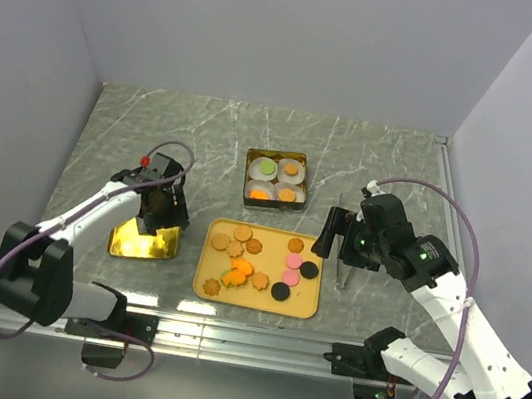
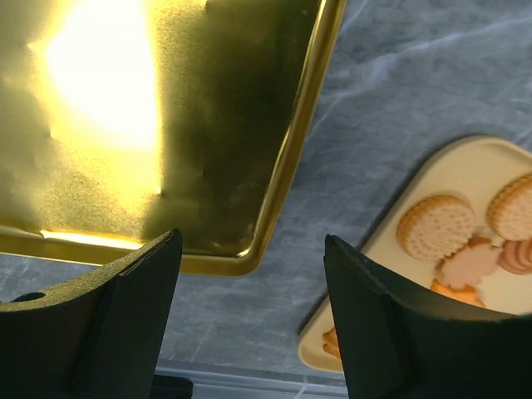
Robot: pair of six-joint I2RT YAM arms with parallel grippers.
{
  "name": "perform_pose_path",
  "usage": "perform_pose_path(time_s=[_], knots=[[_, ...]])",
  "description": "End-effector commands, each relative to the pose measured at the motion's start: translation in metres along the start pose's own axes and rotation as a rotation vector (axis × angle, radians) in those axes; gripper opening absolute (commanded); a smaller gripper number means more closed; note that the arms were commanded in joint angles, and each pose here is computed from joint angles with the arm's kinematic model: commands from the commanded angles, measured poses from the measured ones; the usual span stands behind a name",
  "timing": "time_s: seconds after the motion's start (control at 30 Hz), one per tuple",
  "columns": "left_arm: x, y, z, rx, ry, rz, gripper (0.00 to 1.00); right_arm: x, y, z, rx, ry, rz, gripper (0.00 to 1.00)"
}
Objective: Pack the cookies
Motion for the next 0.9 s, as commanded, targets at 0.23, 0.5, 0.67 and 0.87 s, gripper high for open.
perform_pose_path(time_s=[0.23,0.5,0.67,0.87], knots=[[-0.016,0.019,-0.017,-0.048,0.084,-0.041,0.68,0.002,-0.002,-0.009,-0.039,-0.043,-0.002,1.0],[-0.023,0.039,0.0,-0.039,0.163,-0.158,0.59,0.003,0.003,-0.015,-0.035,-0.083,0.006,1.0],[-0.023,0.055,0.006,-0.005,0.185,-0.194,0.46,0.002,0.004,-0.019,-0.034,-0.115,0.017,1.0],[-0.021,0.065,0.009,0.02,0.207,-0.222,0.17,0.002,0.007,-0.018,-0.027,-0.121,0.021,1.0]])
Point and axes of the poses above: each gripper's point midway between its finger pads, its own y axis out along the fingers, its own x axis along the line the jaws close on, z = x × y, the point moved 4 cm from there along -y, back along the fingers, and after that the axes turned 6 degrees about -y, right-handed, at the moved point
